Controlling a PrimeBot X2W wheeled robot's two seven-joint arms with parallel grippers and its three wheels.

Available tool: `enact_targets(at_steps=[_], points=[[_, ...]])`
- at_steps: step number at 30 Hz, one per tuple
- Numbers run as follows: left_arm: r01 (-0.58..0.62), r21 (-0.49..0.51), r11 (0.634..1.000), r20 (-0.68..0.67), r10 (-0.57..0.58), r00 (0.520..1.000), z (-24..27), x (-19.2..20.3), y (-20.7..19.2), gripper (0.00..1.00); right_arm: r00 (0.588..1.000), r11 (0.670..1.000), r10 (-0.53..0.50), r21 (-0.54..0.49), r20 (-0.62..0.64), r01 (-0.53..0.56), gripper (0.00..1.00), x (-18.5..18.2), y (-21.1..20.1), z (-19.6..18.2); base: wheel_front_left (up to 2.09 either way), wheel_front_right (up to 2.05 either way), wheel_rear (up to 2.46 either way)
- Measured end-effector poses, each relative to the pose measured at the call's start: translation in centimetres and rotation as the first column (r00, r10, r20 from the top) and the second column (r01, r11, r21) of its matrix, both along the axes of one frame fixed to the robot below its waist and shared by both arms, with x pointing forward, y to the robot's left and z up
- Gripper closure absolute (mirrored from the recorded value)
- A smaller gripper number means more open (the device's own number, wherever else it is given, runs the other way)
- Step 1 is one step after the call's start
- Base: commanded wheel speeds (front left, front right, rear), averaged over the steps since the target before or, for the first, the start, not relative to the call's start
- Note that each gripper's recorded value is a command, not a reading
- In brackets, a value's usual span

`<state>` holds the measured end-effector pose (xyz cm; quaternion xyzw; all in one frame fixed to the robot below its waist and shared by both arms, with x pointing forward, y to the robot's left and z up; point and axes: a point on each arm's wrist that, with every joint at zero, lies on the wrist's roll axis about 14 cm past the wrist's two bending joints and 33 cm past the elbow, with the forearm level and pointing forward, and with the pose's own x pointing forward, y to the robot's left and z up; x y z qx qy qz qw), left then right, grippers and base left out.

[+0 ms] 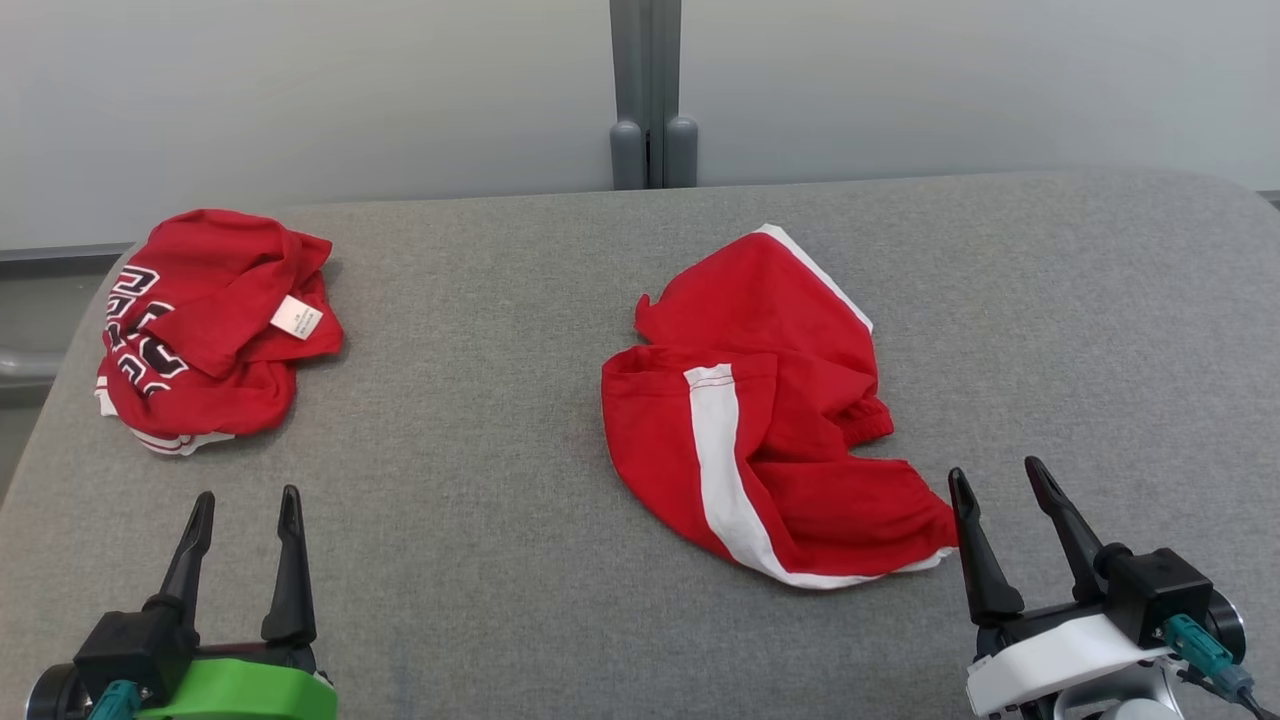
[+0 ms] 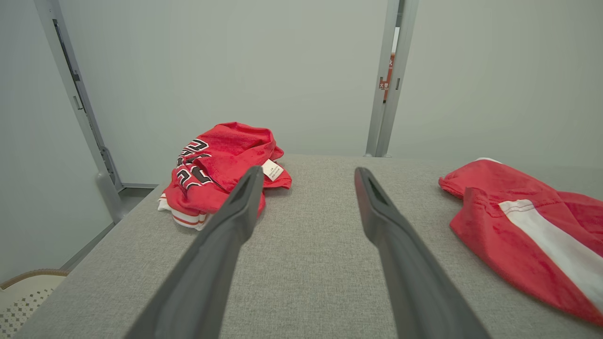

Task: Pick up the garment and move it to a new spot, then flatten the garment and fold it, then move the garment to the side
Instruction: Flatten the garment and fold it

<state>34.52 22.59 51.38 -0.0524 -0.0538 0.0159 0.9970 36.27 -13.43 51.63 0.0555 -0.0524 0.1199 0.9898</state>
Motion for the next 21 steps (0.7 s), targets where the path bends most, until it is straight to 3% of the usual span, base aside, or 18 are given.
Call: enact_targets(at_steps=[21], points=[[-0.009,-0.002,1.000,-0.007,0.009,1.000,-0.29,-0.11,0.17,0.00,1.000,1.000,0.000,0.000,-0.005,0.000,0.00,-0.10,0.02,-0.16,0.00,0.00,0.00]])
